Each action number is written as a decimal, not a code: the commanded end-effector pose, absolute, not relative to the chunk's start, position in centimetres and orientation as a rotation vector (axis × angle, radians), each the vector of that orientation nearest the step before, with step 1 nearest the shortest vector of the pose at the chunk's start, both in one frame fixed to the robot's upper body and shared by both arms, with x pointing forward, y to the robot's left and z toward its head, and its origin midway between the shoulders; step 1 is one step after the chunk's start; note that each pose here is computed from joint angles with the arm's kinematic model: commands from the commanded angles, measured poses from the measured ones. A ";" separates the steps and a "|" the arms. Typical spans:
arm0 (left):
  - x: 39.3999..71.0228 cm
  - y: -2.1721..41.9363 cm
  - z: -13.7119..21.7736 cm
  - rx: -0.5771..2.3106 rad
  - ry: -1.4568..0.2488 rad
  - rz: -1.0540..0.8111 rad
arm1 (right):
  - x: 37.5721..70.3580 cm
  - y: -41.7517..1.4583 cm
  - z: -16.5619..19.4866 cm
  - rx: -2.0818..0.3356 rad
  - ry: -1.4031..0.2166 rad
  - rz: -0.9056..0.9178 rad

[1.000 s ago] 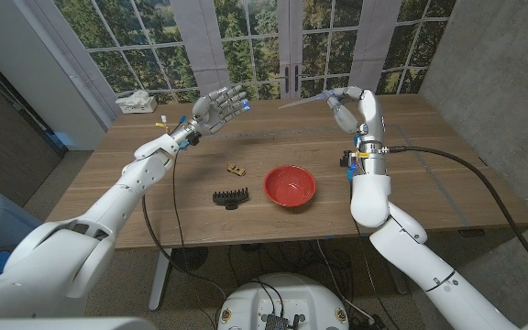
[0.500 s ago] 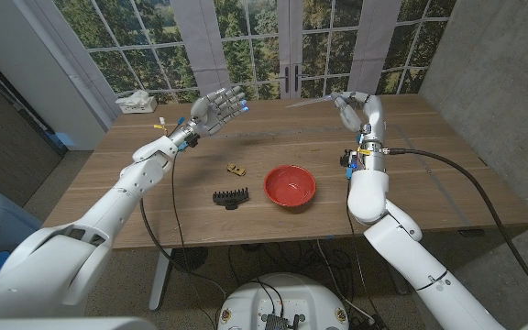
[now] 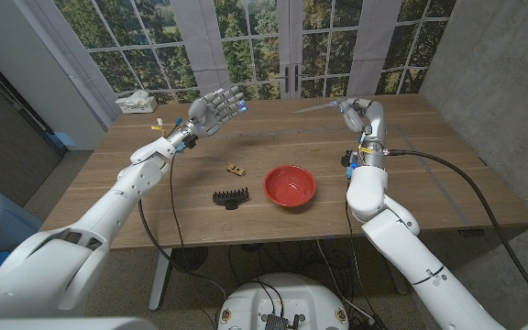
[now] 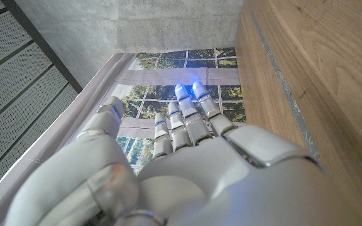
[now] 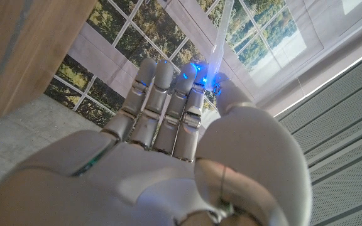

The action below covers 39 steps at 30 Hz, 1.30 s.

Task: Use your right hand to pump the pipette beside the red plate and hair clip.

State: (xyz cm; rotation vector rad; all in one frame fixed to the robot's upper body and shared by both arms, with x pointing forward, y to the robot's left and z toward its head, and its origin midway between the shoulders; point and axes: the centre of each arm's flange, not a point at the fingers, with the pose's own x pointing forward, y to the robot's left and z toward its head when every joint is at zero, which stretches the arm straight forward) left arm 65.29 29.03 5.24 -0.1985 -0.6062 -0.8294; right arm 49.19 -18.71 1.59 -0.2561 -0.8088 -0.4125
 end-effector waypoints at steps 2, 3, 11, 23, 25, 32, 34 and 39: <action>65.0 29.3 5.1 -0.201 -0.610 -0.826 | 51.3 -19.5 0.7 -0.259 -0.689 -0.433; 65.0 29.3 5.1 -0.198 -0.611 -0.826 | 51.7 -19.7 0.5 -0.262 -0.666 -0.436; 64.9 29.3 5.0 -0.197 -0.610 -0.822 | 52.9 -20.2 -0.3 -0.261 -0.602 -0.442; 64.6 29.5 4.9 -0.215 -0.641 -0.752 | 54.4 -21.1 -1.5 -0.258 -0.527 -0.437; 64.5 29.6 4.9 -0.212 -0.650 -0.722 | 54.6 -21.2 -1.7 -0.253 -0.510 -0.438; 63.8 30.0 4.9 -0.187 -0.677 -0.632 | 55.3 -21.8 -2.4 -0.257 -0.466 -0.434; 63.6 30.1 4.8 -0.177 -0.682 -0.601 | 55.5 -21.9 -2.6 -0.253 -0.455 -0.436; 63.1 30.6 4.7 -0.135 -0.699 -0.515 | 55.8 -22.1 -3.0 -0.261 -0.433 -0.443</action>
